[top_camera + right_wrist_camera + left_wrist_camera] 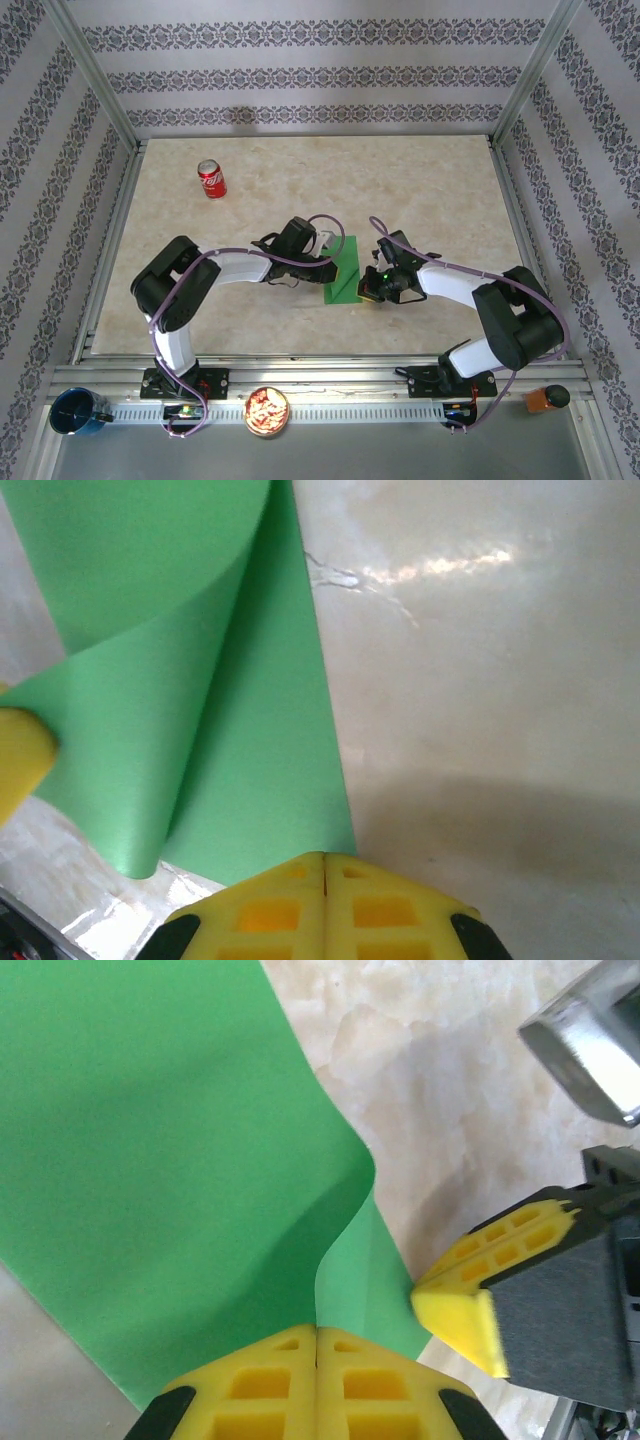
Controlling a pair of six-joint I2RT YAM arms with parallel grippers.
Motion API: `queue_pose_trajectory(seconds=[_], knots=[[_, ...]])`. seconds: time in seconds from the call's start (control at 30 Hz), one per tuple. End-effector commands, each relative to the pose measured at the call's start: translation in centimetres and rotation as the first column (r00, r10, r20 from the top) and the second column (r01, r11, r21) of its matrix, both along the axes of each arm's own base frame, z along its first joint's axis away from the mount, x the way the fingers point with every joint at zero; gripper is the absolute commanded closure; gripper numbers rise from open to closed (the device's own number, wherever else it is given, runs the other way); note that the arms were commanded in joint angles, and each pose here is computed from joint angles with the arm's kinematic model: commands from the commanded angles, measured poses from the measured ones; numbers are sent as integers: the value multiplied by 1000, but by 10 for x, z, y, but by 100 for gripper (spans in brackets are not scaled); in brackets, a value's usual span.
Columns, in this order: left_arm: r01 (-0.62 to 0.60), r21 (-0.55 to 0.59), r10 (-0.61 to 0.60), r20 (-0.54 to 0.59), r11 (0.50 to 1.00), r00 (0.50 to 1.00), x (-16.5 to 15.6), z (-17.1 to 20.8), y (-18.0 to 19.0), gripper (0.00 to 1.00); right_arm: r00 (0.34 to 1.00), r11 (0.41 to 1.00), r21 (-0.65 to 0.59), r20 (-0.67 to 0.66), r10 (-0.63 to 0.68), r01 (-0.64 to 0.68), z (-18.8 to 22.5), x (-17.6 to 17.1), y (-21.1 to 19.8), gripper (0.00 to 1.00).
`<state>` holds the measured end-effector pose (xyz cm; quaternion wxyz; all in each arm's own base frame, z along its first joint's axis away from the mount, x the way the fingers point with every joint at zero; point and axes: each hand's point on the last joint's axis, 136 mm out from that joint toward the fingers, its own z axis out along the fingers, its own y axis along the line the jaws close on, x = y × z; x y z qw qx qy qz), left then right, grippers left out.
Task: Fold a paper plane with a square sheet of paper (pick it up from the middle)
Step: Fold the triangle a second time at the center of the table.
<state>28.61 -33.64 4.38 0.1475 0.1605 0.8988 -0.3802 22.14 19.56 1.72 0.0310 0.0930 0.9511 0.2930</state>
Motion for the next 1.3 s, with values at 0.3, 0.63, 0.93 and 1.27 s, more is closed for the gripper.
queue_pose_trajectory(seconds=[0.3,0.63,0.93,1.27], knots=[[13,-37,-13,22,999,1000,8,2,-5,100,1000,998,56,-15,20,-19,-4,2,29,95],[15,-11,-14,42,1000,999,18,3,-3,100,994,996,-14,-66,89,-90,-18,-13,8,95],[37,30,-38,49,999,998,25,-2,-2,99,990,992,-28,-72,118,-120,-17,-10,7,94],[41,70,-45,53,997,998,22,-5,4,99,993,994,-1,-48,109,-109,-7,-4,12,92]])
